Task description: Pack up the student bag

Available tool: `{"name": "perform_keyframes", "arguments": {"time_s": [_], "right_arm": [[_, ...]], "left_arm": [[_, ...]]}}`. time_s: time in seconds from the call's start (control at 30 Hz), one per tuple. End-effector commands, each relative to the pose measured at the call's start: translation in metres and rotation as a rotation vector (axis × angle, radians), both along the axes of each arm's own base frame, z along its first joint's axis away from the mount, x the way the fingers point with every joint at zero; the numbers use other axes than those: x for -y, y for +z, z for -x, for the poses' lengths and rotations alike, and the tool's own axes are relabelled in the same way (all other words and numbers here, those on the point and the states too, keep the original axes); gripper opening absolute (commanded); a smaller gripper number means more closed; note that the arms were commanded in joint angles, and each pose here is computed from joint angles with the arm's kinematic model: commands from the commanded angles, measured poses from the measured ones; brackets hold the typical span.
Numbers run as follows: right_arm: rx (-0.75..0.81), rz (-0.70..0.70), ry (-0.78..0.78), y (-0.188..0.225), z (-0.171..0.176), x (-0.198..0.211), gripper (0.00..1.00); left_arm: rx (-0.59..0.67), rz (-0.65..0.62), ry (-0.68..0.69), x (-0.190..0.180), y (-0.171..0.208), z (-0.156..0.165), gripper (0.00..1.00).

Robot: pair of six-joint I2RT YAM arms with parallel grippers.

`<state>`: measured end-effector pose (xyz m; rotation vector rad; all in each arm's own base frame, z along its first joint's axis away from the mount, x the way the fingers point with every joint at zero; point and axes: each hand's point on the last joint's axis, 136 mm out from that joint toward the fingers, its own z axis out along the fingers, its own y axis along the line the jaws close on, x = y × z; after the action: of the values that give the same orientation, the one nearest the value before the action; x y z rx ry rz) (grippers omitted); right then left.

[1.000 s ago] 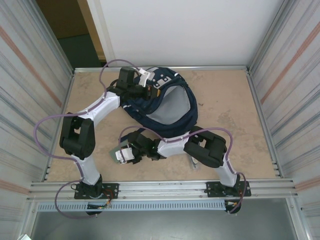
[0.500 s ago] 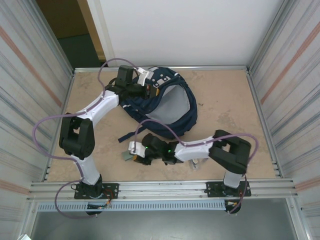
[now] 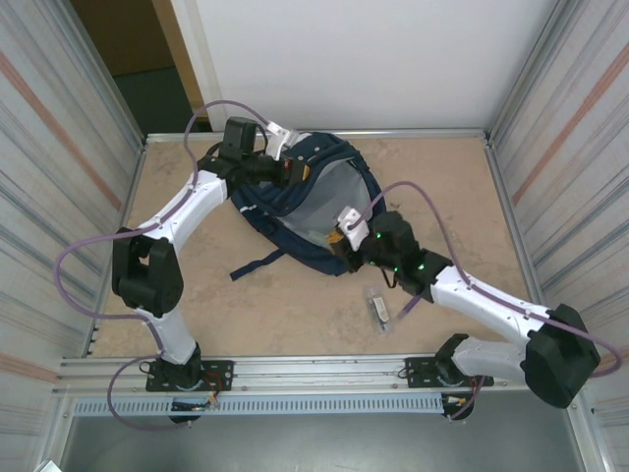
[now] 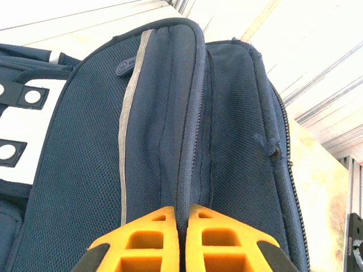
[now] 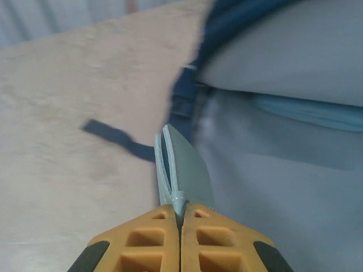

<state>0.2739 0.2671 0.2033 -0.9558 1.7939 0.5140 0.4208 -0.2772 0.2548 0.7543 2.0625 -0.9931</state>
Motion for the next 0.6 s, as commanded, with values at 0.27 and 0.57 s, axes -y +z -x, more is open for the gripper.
{"name": "perform_keyframes", "arguments": {"time_s": [0.27,0.57], "right_arm": [[0.351,0.462,0.305,-0.02,-0.086,-0.031,0.0],[0.507,0.548,0.404,-0.08,-0.145,-0.058,0.15]], "left_arm": [[0.116,0.095,-0.086,0.001,0.072,0.023,0.0],[0.076,0.106,-0.115,0.002,0.071,0.032,0.0]]}}
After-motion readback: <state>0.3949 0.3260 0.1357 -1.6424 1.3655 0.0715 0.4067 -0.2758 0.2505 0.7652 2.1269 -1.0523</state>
